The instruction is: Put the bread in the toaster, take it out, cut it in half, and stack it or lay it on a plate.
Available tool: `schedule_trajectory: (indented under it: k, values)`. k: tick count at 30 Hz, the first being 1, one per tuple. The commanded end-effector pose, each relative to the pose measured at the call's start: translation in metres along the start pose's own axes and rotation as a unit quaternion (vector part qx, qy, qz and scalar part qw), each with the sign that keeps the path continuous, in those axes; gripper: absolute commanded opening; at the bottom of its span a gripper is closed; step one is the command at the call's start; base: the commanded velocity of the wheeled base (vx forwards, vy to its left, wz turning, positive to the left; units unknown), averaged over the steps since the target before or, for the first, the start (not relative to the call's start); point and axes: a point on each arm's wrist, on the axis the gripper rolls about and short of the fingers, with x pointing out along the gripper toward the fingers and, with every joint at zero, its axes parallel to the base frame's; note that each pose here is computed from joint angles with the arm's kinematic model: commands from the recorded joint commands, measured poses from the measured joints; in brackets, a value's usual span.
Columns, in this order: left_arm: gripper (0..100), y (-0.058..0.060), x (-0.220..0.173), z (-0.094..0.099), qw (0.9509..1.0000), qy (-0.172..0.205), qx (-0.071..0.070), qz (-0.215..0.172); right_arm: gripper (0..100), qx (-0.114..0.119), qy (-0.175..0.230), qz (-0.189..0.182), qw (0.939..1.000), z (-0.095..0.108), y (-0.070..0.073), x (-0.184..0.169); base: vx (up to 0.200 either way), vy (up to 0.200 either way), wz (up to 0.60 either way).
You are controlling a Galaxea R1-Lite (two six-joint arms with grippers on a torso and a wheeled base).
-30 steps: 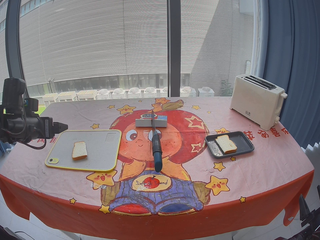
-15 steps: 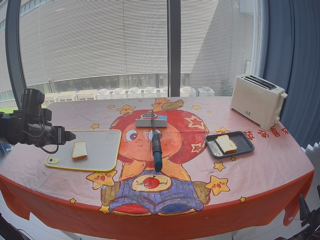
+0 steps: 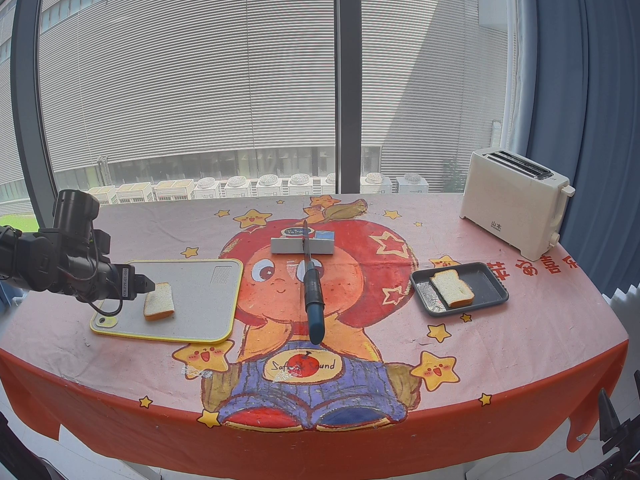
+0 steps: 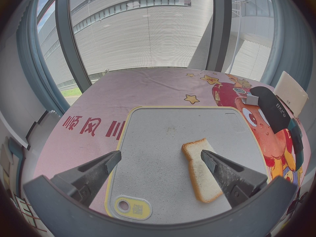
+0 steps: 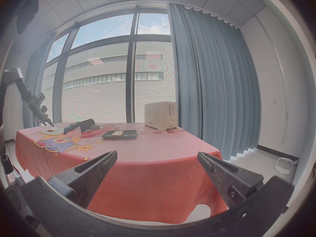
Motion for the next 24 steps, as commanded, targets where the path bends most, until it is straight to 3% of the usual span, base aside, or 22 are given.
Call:
schedule_trajectory:
  k: [1, 19, 20, 24]
  values:
    - [100, 0.001, 0.004, -0.002, 1.0, 0.007, 0.0, 0.001, 100, 0.0, 0.009, 0.0, 1.0, -0.004, 0.0, 0.001, 0.0, 0.0, 0.0]
    - [100, 0.006, 0.021, -0.007, 0.9995, 0.031, -0.004, 0.008, 100, 0.0, 0.009, 0.0, 1.0, -0.004, 0.0, 0.001, 0.0, 0.0, 0.0]
    - [0, 0.005, 0.021, -0.007, 0.9995, 0.031, -0.003, 0.007, 100, 0.0, 0.008, 0.0, 1.0, -0.004, 0.0, 0.001, 0.0, 0.0, 0.0]
    - [0, 0.005, 0.021, -0.007, 0.9995, 0.031, -0.003, 0.007, 100, 0.0, 0.008, 0.001, 1.0, -0.004, 0.0, 0.001, 0.0, 0.0, 0.0]
